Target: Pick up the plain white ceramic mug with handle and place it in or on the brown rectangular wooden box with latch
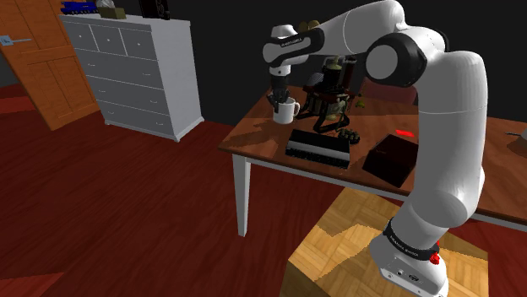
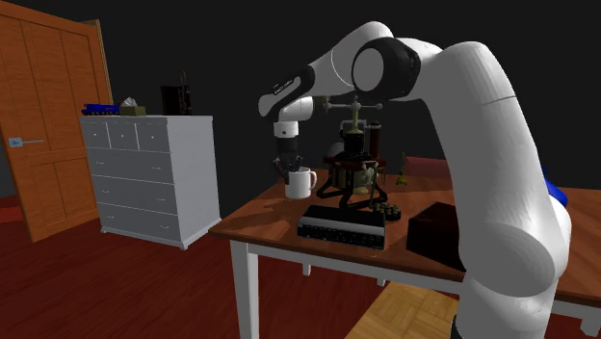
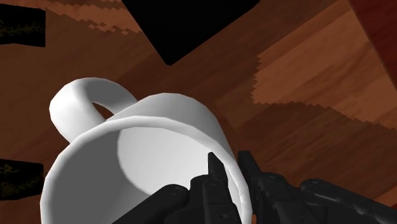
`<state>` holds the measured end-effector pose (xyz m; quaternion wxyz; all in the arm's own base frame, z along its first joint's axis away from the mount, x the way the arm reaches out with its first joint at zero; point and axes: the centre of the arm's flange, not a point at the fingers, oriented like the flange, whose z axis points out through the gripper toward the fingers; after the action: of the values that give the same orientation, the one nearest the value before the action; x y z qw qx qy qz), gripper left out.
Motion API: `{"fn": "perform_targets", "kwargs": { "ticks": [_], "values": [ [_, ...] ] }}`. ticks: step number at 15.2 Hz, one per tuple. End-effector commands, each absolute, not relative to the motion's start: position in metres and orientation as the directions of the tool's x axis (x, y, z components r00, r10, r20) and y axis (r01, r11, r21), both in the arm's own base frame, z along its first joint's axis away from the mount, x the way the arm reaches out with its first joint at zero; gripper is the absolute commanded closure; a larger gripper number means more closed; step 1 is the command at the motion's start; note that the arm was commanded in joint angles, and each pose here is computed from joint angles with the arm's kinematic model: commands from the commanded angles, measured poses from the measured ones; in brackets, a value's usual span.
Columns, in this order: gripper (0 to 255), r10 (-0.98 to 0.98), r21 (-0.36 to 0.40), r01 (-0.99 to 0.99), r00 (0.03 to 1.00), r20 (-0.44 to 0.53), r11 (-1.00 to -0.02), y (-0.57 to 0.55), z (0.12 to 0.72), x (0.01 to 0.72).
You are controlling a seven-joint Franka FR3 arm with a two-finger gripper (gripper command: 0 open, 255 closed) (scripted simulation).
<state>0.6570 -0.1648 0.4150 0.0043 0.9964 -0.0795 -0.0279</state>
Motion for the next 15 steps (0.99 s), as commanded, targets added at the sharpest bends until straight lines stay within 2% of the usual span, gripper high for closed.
{"fn": "perform_targets", "kwargs": {
  "ticks": [1,15],
  "values": [
    [255,-0.159,0.013,-0.158,0.986,-0.055,-0.987,-0.165,0.427,0.657],
    [255,-0.159,0.013,-0.158,0.986,-0.055,-0.987,-0.165,0.5,0.657]
  ]
}}
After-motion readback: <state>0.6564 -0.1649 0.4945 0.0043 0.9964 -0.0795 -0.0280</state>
